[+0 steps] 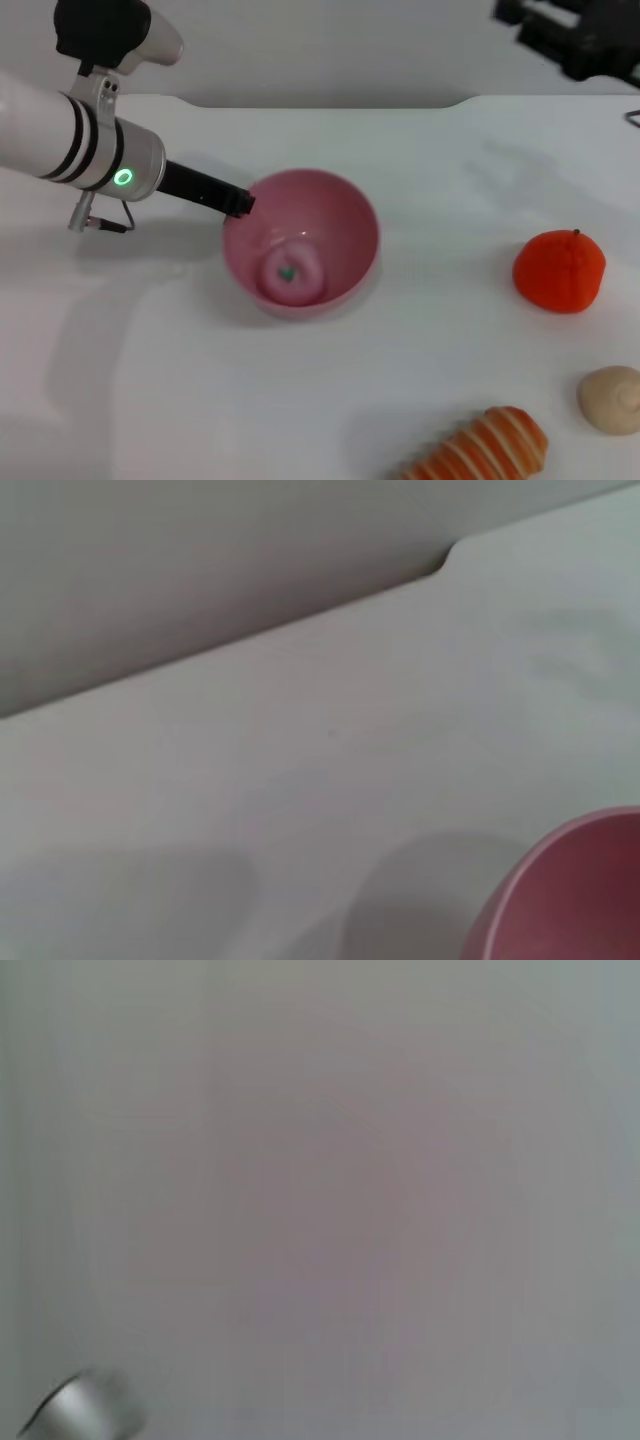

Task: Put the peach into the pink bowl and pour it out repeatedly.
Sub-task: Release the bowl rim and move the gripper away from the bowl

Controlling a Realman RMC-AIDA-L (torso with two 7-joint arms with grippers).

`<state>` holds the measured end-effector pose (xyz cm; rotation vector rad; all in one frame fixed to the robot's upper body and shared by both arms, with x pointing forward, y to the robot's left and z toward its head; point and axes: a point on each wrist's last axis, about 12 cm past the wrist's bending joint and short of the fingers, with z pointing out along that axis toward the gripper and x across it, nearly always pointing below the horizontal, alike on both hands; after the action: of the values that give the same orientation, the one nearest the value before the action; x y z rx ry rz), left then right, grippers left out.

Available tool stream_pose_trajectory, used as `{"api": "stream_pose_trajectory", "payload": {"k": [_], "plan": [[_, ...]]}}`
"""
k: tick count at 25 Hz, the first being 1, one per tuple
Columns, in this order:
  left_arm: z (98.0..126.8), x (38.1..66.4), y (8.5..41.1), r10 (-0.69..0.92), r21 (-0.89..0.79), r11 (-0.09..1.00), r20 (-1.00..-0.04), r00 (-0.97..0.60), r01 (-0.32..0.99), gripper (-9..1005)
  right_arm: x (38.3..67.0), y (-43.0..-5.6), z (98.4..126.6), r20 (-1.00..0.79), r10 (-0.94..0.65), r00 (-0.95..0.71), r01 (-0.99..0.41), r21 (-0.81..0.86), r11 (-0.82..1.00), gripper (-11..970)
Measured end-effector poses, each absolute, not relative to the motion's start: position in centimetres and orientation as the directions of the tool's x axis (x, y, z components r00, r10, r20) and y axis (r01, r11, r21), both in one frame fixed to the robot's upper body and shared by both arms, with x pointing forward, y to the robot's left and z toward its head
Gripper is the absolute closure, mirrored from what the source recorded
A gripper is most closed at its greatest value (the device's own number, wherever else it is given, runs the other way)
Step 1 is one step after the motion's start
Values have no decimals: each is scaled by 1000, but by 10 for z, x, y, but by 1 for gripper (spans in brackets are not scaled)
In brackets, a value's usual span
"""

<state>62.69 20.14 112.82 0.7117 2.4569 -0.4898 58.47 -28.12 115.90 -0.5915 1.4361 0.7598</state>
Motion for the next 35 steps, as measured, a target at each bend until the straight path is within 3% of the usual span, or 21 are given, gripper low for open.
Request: {"api": "stream_pose_trajectory", "payload": {"k": [6,22,27,32,35], "plan": [[1124,624,207,384,-193,803,-558,-736,564,908,576,-297,1149,-986,168,6,-716,113,689,491],[1120,622,212,366,-200,811,-559,-744,550,906,575,-299,1148,-985,171,7,-712,114,692,492],[1133,628,213,352,-181,806,-620,-702,564,726,574,-300,1144,-984,178,-4,-707,129,696,491],[1185,644,231,194,-193,799,-813,-549,570,496,574,-302,1142,-982,188,-7,-697,139,704,491],[1205,644,245,24,-228,766,-924,-382,600,476,572,-307,1141,-979,204,13,-675,141,724,491]]}}
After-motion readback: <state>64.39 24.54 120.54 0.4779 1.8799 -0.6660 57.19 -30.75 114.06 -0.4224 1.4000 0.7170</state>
